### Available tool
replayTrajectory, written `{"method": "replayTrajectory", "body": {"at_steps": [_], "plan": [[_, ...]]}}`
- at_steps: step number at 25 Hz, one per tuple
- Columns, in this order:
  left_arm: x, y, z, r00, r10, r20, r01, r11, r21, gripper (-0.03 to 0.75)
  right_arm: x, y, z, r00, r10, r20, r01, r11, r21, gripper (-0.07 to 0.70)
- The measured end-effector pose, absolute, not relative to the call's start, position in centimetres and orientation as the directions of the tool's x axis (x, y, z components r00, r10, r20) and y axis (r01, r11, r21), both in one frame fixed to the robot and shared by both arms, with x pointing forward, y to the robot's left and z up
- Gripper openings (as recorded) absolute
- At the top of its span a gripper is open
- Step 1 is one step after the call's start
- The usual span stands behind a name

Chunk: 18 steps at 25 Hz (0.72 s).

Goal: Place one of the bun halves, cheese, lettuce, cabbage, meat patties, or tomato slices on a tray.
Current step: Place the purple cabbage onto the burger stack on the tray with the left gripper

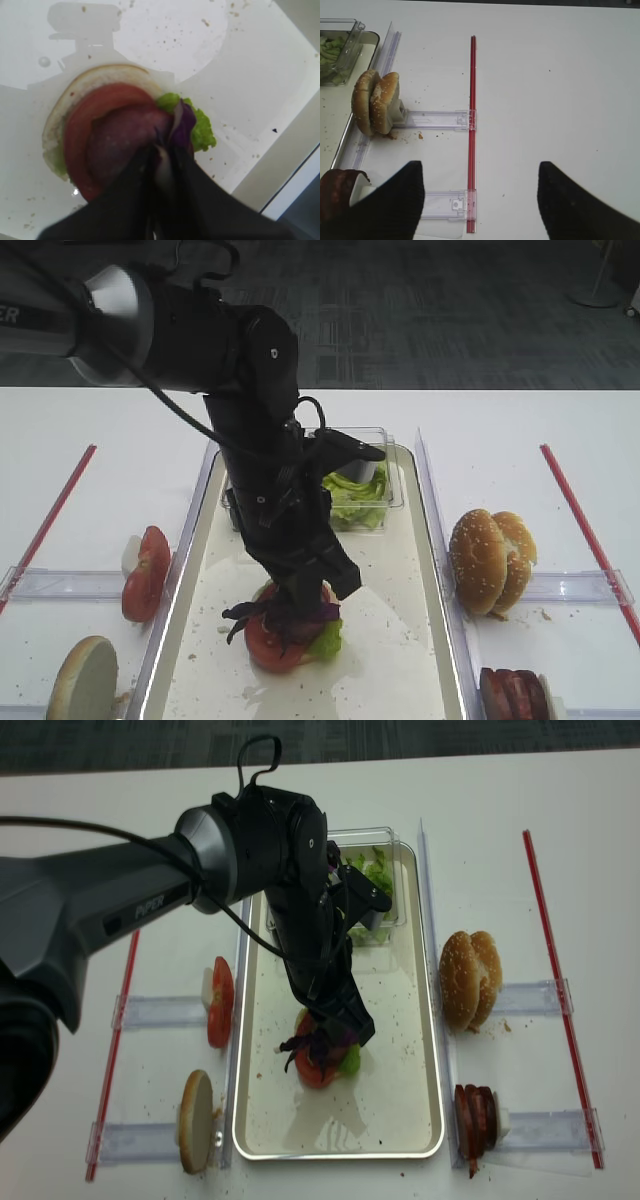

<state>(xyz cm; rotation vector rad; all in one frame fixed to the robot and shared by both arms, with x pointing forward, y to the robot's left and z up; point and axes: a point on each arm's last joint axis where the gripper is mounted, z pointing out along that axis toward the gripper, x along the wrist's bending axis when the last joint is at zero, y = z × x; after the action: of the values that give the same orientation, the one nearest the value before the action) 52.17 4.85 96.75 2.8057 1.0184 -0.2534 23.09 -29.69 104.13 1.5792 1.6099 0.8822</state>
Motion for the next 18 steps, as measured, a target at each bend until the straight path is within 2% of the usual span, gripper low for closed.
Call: {"method": "replayTrajectory", "body": {"at_steps": [12, 18], "plan": [[52.32, 4.76, 96.75, 0.765, 0.613, -0.2, 0.638, -0.764, 0.099, 0.084, 23.09, -29.69, 104.13, -0.007, 1.0, -0.022, 0.519, 0.022, 0.854, 0.508], [52.35, 4.81, 96.74, 0.769, 0.609, -0.194, 0.633, -0.768, 0.098, 0.157, 23.09, -29.69, 104.13, -0.006, 1.0, -0.021, 0.519, 0.021, 0.854, 0.508]]}}
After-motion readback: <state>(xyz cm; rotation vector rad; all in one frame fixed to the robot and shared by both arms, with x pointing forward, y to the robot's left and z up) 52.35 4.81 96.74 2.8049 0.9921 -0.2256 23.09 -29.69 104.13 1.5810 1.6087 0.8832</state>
